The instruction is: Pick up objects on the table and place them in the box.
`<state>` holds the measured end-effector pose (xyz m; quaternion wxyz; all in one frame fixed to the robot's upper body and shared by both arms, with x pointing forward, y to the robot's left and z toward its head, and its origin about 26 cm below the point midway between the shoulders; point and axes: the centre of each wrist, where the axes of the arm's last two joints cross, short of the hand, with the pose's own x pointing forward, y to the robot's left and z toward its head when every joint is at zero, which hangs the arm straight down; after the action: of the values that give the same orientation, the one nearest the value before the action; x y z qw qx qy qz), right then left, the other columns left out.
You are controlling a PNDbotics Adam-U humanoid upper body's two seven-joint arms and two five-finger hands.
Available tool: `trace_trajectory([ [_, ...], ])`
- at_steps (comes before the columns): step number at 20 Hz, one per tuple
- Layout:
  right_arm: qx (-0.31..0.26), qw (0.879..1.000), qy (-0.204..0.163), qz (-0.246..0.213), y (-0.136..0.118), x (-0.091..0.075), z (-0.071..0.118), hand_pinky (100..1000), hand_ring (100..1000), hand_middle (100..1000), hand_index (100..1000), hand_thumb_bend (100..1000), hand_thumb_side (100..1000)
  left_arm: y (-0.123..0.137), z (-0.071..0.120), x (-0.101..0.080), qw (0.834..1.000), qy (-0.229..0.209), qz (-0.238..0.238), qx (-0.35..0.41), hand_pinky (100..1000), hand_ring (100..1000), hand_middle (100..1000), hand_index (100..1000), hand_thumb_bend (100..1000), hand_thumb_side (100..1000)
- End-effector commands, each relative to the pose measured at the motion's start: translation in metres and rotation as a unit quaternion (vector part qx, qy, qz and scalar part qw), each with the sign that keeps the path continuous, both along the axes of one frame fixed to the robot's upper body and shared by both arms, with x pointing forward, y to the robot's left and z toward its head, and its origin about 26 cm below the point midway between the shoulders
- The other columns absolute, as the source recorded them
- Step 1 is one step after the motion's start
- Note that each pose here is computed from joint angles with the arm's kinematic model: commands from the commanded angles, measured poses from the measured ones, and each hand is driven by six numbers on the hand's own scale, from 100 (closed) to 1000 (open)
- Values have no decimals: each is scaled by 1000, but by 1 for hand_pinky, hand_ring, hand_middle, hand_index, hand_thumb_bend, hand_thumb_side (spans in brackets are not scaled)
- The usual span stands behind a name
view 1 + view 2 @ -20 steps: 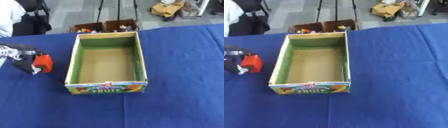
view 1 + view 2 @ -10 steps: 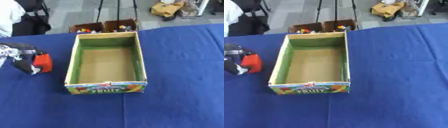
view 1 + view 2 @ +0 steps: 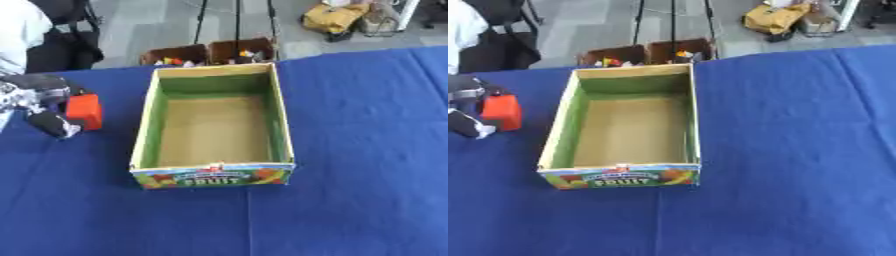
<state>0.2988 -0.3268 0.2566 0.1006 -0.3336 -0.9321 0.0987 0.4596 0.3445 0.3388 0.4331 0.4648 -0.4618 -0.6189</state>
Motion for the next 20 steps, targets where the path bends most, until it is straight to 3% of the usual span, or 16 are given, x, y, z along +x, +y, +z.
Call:
trace_trajectory([
  [1, 0, 1000, -10, -1, -1, -4, 6, 644, 728, 507, 683, 100, 1000, 1, 24, -8, 999, -40, -6, -7, 489, 628, 548, 605, 100, 334],
  [13, 21, 1000, 0, -4, 0, -5, 0, 641, 726, 514, 683, 100, 1000, -30, 58, -25, 994, -67, -80, -12, 476, 609, 547, 614, 100, 288],
  [20, 30, 1000, 5, 0, 1, -4, -3, 640, 727, 515, 684, 100, 985, -75, 71, -38, 983, -70, -167, -18, 473, 603, 541, 615, 100, 276],
])
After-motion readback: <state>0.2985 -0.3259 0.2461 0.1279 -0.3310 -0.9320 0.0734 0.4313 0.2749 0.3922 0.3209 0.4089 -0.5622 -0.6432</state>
